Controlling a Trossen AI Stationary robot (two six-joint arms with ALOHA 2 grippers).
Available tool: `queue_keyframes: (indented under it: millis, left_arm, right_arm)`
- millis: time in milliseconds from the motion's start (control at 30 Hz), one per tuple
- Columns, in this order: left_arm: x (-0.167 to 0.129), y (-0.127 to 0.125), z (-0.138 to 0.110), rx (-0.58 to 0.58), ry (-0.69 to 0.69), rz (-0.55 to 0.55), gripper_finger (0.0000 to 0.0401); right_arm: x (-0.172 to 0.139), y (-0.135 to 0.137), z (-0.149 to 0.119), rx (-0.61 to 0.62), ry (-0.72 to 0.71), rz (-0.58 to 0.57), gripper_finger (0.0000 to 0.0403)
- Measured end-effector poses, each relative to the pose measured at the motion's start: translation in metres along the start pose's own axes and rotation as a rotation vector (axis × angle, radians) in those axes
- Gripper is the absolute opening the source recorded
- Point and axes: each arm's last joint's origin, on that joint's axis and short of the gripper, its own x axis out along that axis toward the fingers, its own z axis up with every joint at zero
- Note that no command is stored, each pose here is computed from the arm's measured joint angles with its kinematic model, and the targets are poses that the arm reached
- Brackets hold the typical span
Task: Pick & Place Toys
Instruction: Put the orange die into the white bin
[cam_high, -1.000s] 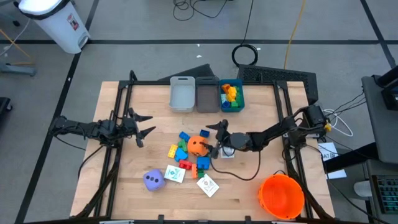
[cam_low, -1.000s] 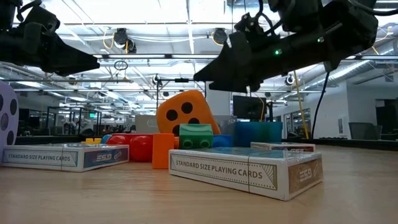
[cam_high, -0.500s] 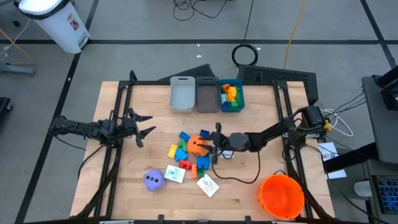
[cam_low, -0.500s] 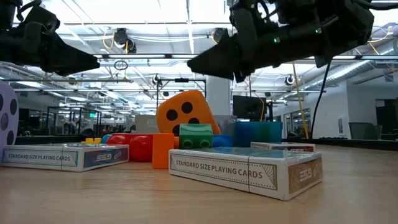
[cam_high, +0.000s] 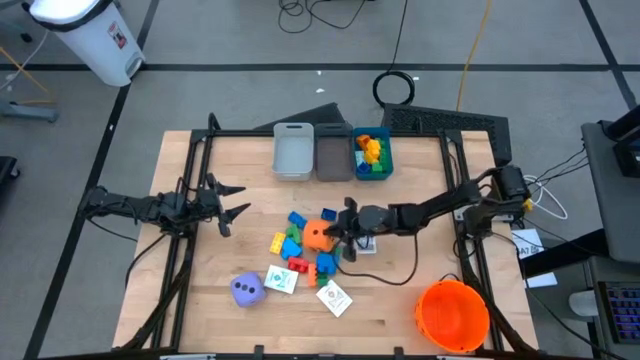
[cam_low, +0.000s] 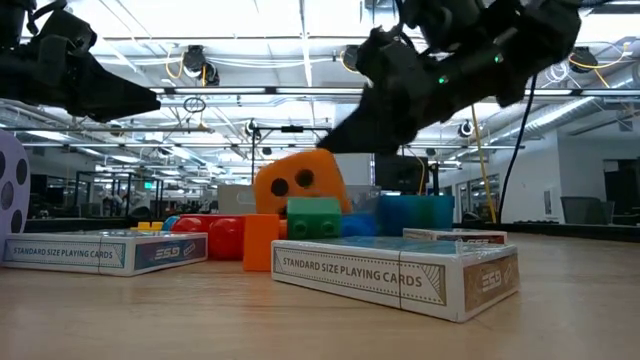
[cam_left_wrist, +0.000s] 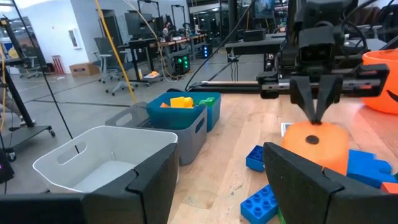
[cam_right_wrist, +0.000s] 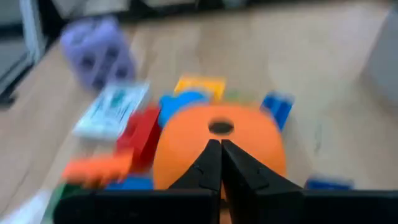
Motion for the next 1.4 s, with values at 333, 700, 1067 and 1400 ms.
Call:
queue_keyframes:
  millis: [333, 700, 1067, 1400]
  left_arm:
    - [0.000, 0.000, 0.000, 0.000, 0.001, 0.000, 0.0241]
    - [0.000, 0.000, 0.000, 0.002, 0.002, -0.002, 0.0241]
    - [0.000, 0.000, 0.003, 0.010, -0.026, -0.016, 0.0241]
    - [-0.007, 0.004, 0.050, -0.324, -0.499, -0.163, 0.0241]
  right_arm:
    - [-0.050, 0.003, 0.020, -0.007, 0.267, -0.118, 0.0001]
    - [-0.115, 0.023, 0.042, -0.048, 0.186, -0.115, 0.0001]
    - [-0.146, 0.019, 0.030, -0.125, 0.075, -0.065, 0.0001]
    - [-0.152, 0.018, 0.032, -0.170, -0.006, -0.052, 0.0001]
